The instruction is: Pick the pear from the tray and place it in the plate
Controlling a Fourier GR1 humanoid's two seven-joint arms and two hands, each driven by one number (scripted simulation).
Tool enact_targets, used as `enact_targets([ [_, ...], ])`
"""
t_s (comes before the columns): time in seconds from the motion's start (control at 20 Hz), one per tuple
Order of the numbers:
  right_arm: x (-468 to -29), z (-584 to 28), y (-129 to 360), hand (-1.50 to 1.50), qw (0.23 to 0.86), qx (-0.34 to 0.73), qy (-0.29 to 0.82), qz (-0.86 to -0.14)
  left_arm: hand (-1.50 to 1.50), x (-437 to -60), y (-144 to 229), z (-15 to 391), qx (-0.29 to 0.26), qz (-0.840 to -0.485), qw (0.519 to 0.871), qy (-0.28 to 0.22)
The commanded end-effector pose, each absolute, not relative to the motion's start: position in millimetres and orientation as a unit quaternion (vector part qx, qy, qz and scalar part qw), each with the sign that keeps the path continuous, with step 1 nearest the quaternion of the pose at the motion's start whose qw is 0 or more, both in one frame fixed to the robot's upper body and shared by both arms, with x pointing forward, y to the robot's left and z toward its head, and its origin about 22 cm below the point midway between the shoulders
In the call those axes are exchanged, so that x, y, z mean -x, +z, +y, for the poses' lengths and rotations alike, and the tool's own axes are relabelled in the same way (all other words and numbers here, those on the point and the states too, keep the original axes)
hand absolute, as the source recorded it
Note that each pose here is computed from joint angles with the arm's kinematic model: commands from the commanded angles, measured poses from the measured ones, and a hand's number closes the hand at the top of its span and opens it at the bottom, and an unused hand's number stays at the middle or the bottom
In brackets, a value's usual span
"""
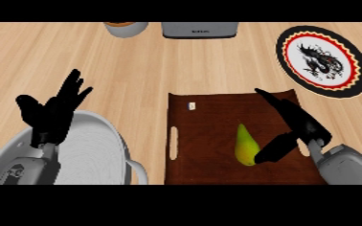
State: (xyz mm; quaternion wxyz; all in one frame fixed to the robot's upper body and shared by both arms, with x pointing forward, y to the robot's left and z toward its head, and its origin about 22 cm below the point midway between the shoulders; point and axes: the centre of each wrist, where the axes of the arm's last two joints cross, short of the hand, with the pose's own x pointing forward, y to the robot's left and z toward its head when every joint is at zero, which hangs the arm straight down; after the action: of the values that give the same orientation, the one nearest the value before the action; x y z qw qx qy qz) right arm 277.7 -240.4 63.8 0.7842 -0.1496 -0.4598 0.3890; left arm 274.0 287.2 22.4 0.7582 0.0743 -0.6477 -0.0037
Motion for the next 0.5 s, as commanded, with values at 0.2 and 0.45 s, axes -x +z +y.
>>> enact_targets([
  [0.2,-269.3,-225.7,46.1,-1.50,0.786,0.170,0.403,-0.436,0.00,-241.0,-25.3,246.3,0.001,-0.562,0.827,-0.007],
  [0.45,-278.2,-221.1,41.3,-1.50,0.788,0.159,0.415,-0.426,0.00,-243.9,-30.0,253.1,-0.005,-0.565,0.825,0.002],
])
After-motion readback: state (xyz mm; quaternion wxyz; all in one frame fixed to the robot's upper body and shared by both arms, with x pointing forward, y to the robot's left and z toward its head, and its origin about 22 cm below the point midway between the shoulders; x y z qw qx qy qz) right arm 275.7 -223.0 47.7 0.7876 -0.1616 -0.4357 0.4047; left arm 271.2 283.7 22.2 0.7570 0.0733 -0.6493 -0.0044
